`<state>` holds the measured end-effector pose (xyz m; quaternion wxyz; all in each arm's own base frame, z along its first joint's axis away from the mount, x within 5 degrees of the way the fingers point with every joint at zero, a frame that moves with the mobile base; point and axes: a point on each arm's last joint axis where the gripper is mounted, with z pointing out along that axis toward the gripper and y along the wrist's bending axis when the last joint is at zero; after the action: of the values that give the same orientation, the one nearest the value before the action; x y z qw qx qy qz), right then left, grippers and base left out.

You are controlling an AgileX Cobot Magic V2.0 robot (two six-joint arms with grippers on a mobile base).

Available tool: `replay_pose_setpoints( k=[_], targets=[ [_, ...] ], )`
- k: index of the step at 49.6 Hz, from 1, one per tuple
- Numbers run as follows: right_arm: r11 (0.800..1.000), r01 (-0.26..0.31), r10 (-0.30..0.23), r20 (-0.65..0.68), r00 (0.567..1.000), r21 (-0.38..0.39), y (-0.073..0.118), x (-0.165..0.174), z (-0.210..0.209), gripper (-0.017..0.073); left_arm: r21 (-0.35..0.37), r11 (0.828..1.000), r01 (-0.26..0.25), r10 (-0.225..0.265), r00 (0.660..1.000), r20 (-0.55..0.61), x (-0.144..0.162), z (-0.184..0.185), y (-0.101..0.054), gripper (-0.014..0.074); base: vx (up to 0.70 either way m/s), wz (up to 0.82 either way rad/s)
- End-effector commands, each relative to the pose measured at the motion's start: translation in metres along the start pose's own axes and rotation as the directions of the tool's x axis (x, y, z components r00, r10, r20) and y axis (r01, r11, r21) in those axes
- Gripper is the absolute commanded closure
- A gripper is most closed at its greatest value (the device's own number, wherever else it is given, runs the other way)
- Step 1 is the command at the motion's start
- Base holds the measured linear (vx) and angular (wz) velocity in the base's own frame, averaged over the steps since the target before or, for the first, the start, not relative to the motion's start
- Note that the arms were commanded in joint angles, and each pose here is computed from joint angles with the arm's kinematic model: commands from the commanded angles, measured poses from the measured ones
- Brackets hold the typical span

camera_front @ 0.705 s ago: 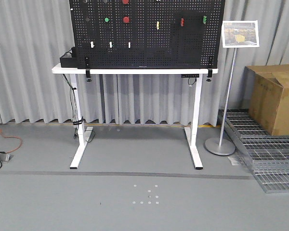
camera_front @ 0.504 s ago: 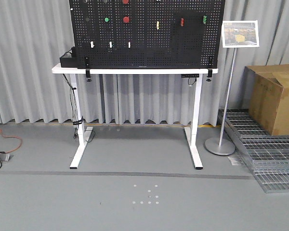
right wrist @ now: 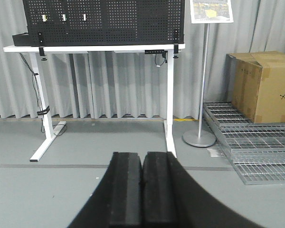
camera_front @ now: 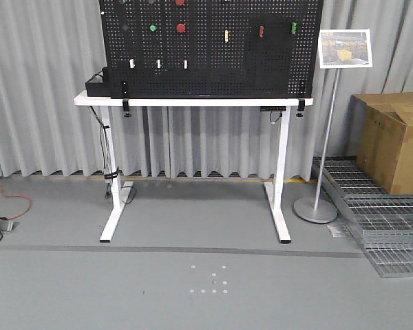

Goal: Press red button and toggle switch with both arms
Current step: 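Drive the base forward up to the black pegboard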

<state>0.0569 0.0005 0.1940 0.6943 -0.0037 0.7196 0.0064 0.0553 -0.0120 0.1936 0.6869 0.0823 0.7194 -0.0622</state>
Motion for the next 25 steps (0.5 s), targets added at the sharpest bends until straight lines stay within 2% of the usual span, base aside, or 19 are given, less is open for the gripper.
replay_pose_setpoints(
  k=[1, 25],
  targets=[
    [1.000, 0.011, -0.011, 0.088, 0.996, 0.000, 0.0003, -0.0047, -0.0009, 0.0562, -0.009, 1.000, 0.011, -0.010, 0.998, 0.062, 0.0036, 0.0004, 0.0007, 0.0592, 0.10, -0.01],
    [1.000, 0.011, -0.011, 0.088, 0.996, 0.000, 0.0003, -0.0047, -0.0009, 0.0562, -0.009, 1.000, 0.011, -0.010, 0.998, 0.062, 0.0036, 0.0004, 0.0007, 0.0592, 0.24, -0.03]
  ],
)
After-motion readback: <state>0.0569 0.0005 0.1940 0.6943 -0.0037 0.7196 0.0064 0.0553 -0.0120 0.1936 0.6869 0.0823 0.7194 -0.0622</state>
